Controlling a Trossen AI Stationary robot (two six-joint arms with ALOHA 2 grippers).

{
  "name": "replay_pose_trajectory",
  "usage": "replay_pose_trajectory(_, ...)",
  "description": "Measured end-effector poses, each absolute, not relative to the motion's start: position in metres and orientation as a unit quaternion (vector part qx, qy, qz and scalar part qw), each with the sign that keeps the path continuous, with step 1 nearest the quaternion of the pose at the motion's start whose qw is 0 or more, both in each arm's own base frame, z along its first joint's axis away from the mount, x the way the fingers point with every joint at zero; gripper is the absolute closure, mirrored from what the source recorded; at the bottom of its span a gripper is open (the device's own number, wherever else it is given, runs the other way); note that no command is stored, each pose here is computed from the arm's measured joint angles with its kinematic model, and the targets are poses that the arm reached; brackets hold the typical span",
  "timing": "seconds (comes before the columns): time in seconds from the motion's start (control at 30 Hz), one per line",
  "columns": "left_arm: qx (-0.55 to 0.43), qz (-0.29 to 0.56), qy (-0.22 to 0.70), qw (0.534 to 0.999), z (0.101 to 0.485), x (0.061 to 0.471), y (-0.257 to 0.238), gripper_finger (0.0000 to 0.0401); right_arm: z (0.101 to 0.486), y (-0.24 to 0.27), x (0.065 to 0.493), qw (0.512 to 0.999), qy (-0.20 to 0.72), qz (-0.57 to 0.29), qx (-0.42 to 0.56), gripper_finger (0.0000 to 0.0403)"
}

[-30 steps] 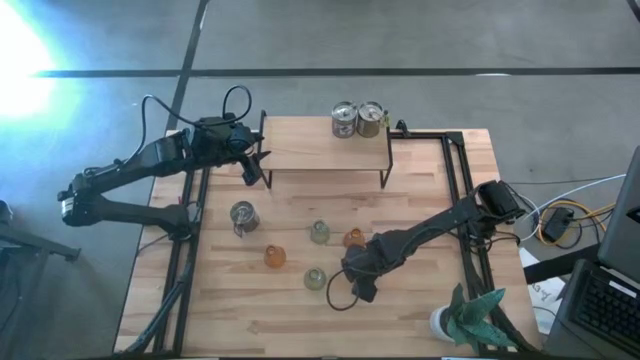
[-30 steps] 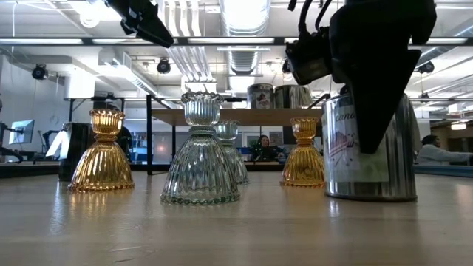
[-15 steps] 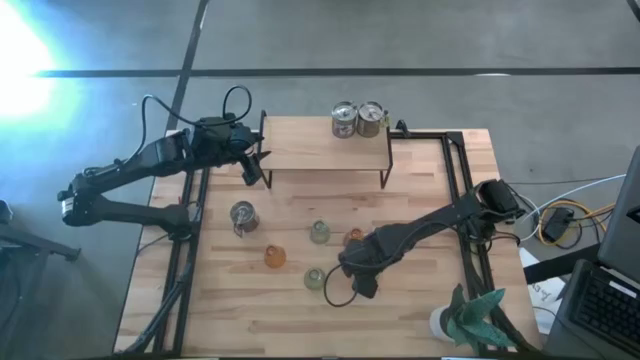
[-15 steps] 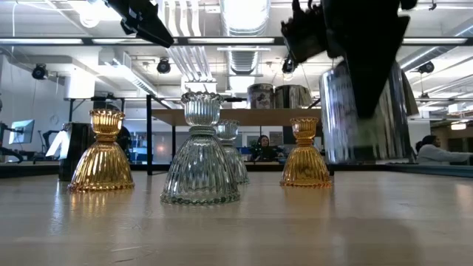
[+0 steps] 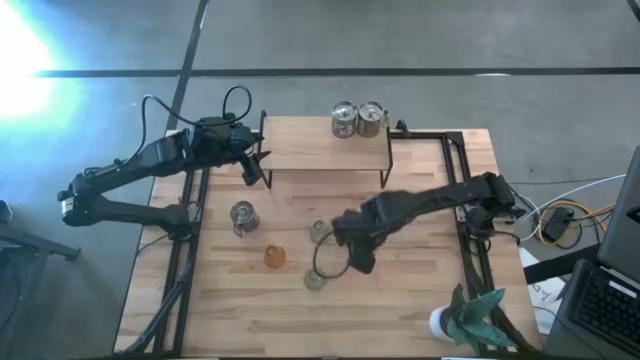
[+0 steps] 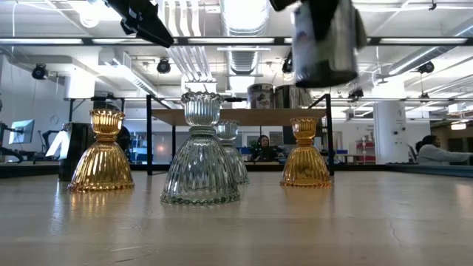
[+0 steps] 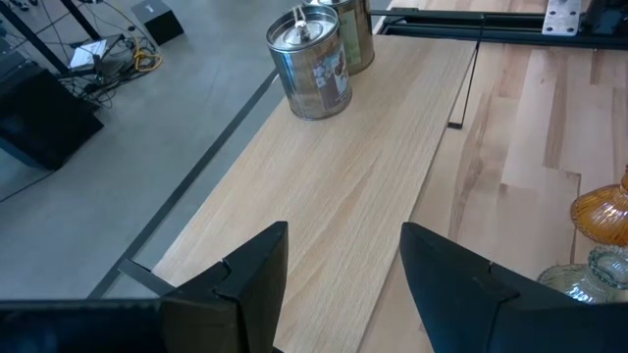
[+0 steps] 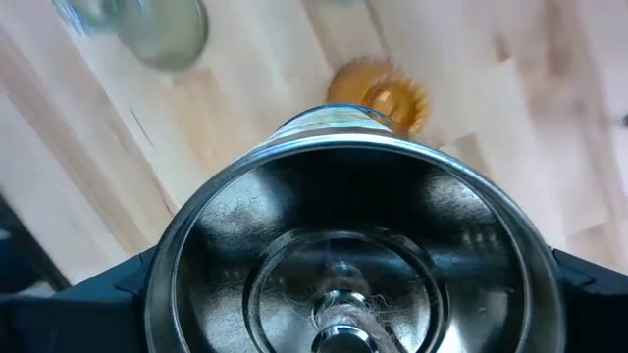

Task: Pick & Place candle stick holders
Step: Put the silver scented candle on the shelf

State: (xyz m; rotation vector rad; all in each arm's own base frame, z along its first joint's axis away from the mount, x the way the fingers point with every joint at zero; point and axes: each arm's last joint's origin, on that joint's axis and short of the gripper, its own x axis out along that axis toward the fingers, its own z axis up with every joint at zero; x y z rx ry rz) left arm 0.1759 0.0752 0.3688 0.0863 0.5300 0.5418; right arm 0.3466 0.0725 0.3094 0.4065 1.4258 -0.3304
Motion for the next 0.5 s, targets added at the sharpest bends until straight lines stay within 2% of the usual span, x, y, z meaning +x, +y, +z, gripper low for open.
replay_pose_trajectory(0.27,0.042,0.264,0.259,0.928,0.369,0.176,0.075,0.0199,0.355,0.026,0.354,0.765,0.590,-0.152,0.210,0.0054)
replay_pose_trajectory(0.5,0.042,0.264,0.259,0.928,0.369,0.176,0.075,0.0199,0.373,-0.029,0.354,0.778,0.550,-0.175,0.250,0.0054)
